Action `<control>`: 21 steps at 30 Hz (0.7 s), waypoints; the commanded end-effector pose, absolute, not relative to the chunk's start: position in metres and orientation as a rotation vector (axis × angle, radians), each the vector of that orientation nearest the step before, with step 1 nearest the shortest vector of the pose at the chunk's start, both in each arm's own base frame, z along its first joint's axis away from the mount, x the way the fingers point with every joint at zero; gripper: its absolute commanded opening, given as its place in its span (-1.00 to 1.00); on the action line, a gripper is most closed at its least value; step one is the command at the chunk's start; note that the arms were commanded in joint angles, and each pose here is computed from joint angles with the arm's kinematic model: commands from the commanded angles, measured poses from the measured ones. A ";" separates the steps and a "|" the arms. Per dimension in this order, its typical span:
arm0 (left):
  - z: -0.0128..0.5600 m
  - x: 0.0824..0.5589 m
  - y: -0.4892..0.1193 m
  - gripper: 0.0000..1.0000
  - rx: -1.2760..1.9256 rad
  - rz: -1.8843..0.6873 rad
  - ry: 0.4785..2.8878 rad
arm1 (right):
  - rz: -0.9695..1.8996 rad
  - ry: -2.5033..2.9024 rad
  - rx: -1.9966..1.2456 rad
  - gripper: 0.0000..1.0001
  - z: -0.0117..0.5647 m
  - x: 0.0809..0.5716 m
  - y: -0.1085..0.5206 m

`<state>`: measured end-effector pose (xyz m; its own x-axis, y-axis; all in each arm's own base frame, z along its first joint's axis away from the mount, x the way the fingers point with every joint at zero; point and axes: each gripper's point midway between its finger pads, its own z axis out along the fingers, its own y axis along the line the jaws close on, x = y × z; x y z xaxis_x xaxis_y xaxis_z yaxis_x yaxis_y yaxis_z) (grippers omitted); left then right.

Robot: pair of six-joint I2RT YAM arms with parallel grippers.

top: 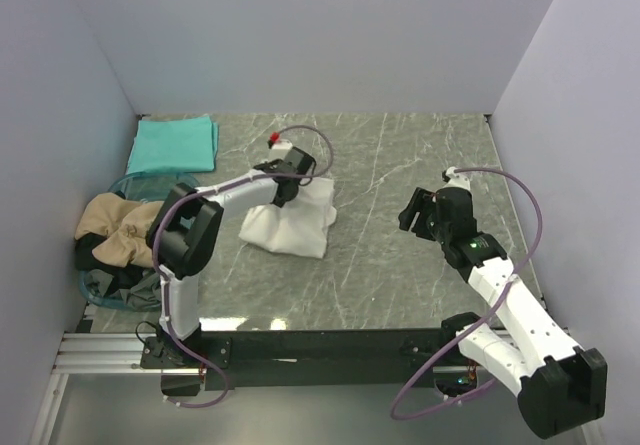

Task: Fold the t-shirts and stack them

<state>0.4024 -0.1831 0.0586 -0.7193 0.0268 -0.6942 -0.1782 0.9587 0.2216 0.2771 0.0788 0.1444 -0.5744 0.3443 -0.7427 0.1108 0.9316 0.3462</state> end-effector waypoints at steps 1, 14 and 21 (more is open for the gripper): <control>0.128 0.454 -0.138 -0.99 -0.143 0.441 2.145 | 0.337 2.163 0.309 0.44 0.145 0.285 0.081; 0.209 0.555 -0.020 -0.99 -0.098 0.642 1.958 | 0.317 2.272 0.299 0.44 0.119 0.294 0.087; 0.248 0.593 0.020 -0.99 -0.048 0.645 1.876 | 0.307 2.305 0.292 0.44 0.114 0.298 0.089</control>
